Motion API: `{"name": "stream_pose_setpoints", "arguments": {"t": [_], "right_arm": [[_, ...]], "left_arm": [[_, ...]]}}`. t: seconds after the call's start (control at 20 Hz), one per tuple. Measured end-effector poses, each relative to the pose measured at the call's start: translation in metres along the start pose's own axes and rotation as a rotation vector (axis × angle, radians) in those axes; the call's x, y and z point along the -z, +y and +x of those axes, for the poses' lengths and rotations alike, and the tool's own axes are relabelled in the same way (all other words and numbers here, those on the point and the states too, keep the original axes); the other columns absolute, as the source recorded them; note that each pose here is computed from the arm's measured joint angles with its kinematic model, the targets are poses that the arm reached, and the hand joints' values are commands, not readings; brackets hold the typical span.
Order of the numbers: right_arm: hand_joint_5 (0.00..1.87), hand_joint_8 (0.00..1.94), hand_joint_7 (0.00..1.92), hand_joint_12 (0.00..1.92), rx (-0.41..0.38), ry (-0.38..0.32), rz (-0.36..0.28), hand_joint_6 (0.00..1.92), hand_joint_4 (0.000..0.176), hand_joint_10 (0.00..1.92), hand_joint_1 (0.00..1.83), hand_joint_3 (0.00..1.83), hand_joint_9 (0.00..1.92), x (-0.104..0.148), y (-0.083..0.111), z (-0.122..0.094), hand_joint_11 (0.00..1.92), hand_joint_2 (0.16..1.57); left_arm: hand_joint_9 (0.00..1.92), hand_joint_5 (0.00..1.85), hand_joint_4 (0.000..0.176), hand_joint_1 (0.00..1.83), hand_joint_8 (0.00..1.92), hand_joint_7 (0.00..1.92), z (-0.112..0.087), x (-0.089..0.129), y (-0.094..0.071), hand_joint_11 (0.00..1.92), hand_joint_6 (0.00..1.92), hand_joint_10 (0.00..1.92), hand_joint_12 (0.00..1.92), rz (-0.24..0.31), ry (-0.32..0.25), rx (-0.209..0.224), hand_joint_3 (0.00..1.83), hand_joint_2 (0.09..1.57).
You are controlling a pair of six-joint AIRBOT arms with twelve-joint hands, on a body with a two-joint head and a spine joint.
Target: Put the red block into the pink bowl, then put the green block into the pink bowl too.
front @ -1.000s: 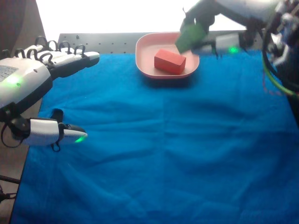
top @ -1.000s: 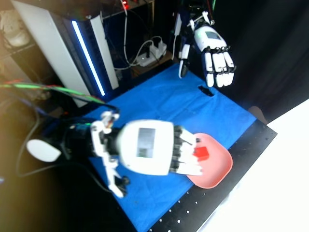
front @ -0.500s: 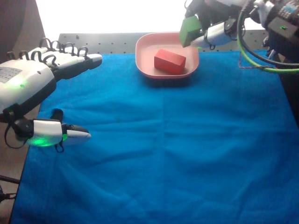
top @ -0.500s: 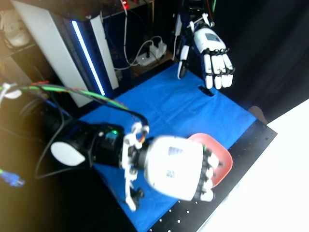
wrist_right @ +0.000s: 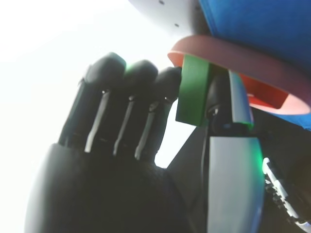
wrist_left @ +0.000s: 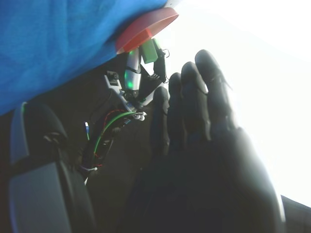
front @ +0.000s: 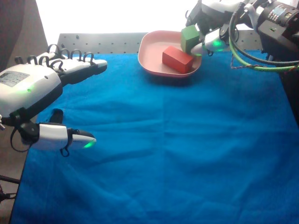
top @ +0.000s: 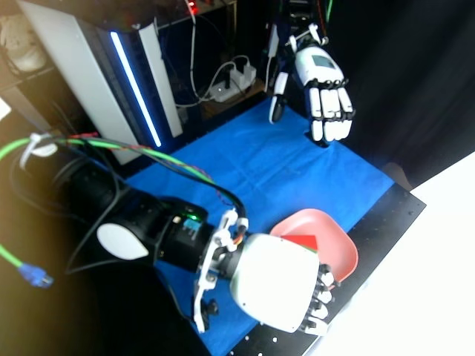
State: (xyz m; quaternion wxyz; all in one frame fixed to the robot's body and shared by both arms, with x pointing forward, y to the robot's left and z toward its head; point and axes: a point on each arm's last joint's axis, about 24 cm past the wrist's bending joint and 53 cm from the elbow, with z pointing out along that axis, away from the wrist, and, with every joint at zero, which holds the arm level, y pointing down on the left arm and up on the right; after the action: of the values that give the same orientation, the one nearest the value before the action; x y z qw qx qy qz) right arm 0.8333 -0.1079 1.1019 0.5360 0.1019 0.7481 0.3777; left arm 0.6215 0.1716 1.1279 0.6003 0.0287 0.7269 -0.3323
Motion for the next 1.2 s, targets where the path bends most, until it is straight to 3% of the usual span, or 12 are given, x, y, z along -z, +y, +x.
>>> {"name": "stream_pose_setpoints", "arguments": {"t": [0.05, 0.15, 0.25, 0.35, 0.45, 0.5, 0.6, 0.65, 0.8, 0.95, 1.0, 1.2], "right_arm": [[0.68, 0.05, 0.92, 1.15, 0.001, 0.000, -0.001, 0.02, 0.000, 0.35, 0.92, 0.00, 0.88, 0.000, 0.000, 0.000, 0.55, 0.99], [0.55, 0.01, 0.75, 1.20, 0.003, 0.001, -0.001, 0.00, 0.008, 0.24, 0.84, 0.00, 0.83, 0.000, 0.000, 0.001, 0.49, 0.96], [0.31, 0.00, 0.44, 1.19, 0.007, 0.002, -0.003, 0.00, 0.114, 0.10, 0.71, 0.00, 0.70, -0.001, 0.003, 0.000, 0.47, 0.90], [0.23, 0.00, 0.36, 1.31, 0.008, -0.001, -0.010, 0.00, 0.140, 0.13, 0.70, 0.00, 0.75, -0.002, 0.006, -0.002, 0.43, 0.89], [0.22, 0.00, 0.32, 1.11, 0.011, 0.006, -0.025, 0.00, 0.144, 0.01, 0.66, 0.00, 0.47, -0.002, 0.012, 0.002, 0.09, 0.89], [0.22, 0.00, 0.33, 1.24, 0.010, 0.014, -0.030, 0.00, 0.142, 0.07, 0.67, 0.00, 0.63, -0.002, 0.015, 0.006, 0.23, 0.89], [0.25, 0.02, 0.53, 1.64, 0.010, 0.022, -0.052, 0.00, 0.126, 0.99, 0.71, 0.00, 0.53, -0.001, 0.023, 0.010, 0.41, 0.90], [0.26, 0.05, 0.65, 1.63, 0.013, 0.025, -0.067, 0.00, 0.132, 1.01, 0.73, 0.00, 0.42, 0.003, 0.027, 0.010, 0.30, 0.90], [0.26, 0.00, 0.26, 0.84, 0.018, -0.006, -0.143, 0.00, 0.137, 0.07, 0.60, 0.00, 0.24, 0.025, 0.040, -0.014, 0.00, 0.88], [0.25, 0.01, 0.24, 0.74, -0.038, -0.087, -0.253, 0.00, 0.113, 0.02, 0.60, 0.01, 0.24, 0.066, 0.047, -0.048, 0.00, 0.90], [0.23, 0.01, 0.20, 0.59, -0.055, -0.086, -0.279, 0.00, 0.150, 0.01, 0.66, 0.00, 0.18, 0.083, 0.043, -0.043, 0.00, 0.91], [0.32, 0.00, 0.30, 0.73, -0.106, -0.038, -0.370, 0.00, 0.103, 0.01, 0.71, 0.00, 0.28, 0.138, 0.045, -0.010, 0.00, 0.88]], "left_arm": [[0.23, 0.24, 0.033, 0.89, 0.00, 0.25, -0.001, 0.000, 0.001, 0.00, 0.00, 0.00, 0.66, 0.000, -0.001, -0.003, 0.00, 0.85], [0.25, 0.25, 0.029, 0.88, 0.00, 0.26, -0.001, 0.000, 0.002, 0.00, 0.00, 0.00, 0.70, -0.003, -0.003, -0.003, 0.00, 0.84], [0.26, 0.25, 0.039, 0.86, 0.00, 0.28, -0.001, -0.002, 0.003, 0.00, 0.00, 0.01, 0.75, -0.006, -0.003, 0.001, 0.00, 0.84], [0.27, 0.25, 0.048, 0.86, 0.00, 0.28, 0.000, -0.002, 0.002, 0.00, 0.00, 0.01, 0.75, -0.002, 0.000, -0.003, 0.00, 0.84], [0.27, 0.24, 0.032, 0.88, 0.00, 0.28, 0.000, -0.002, 0.002, 0.00, 0.00, 0.00, 0.73, -0.003, 0.000, -0.002, 0.00, 0.85], [0.27, 0.24, 0.023, 0.88, 0.00, 0.28, 0.000, -0.002, 0.002, 0.00, 0.00, 0.00, 0.74, -0.003, 0.000, -0.003, 0.00, 0.85], [0.28, 0.25, 0.026, 0.88, 0.00, 0.29, 0.000, -0.002, 0.003, 0.00, 0.00, 0.00, 0.77, -0.004, -0.001, -0.002, 0.00, 0.85], [0.27, 0.26, 0.037, 0.87, 0.00, 0.29, 0.000, -0.002, 0.003, 0.00, 0.00, 0.00, 0.77, -0.004, -0.001, -0.001, 0.00, 0.85], [0.25, 0.26, 0.047, 0.90, 0.00, 0.27, -0.001, -0.001, 0.003, 0.00, 0.00, 0.00, 0.72, -0.010, -0.006, 0.009, 0.00, 0.87], [0.21, 0.25, 0.058, 0.91, 0.00, 0.24, -0.008, 0.003, -0.006, 0.00, 0.00, 0.00, 0.63, 0.006, -0.028, 0.014, 0.00, 0.86], [0.19, 0.23, 0.069, 0.90, 0.00, 0.22, -0.012, 0.005, -0.008, 0.00, 0.00, 0.00, 0.58, 0.012, -0.041, 0.015, 0.00, 0.87], [0.17, 0.19, 0.076, 0.82, 0.00, 0.18, -0.023, 0.017, -0.018, 0.00, 0.00, 0.00, 0.59, 0.036, -0.077, 0.009, 0.00, 0.87]]}}
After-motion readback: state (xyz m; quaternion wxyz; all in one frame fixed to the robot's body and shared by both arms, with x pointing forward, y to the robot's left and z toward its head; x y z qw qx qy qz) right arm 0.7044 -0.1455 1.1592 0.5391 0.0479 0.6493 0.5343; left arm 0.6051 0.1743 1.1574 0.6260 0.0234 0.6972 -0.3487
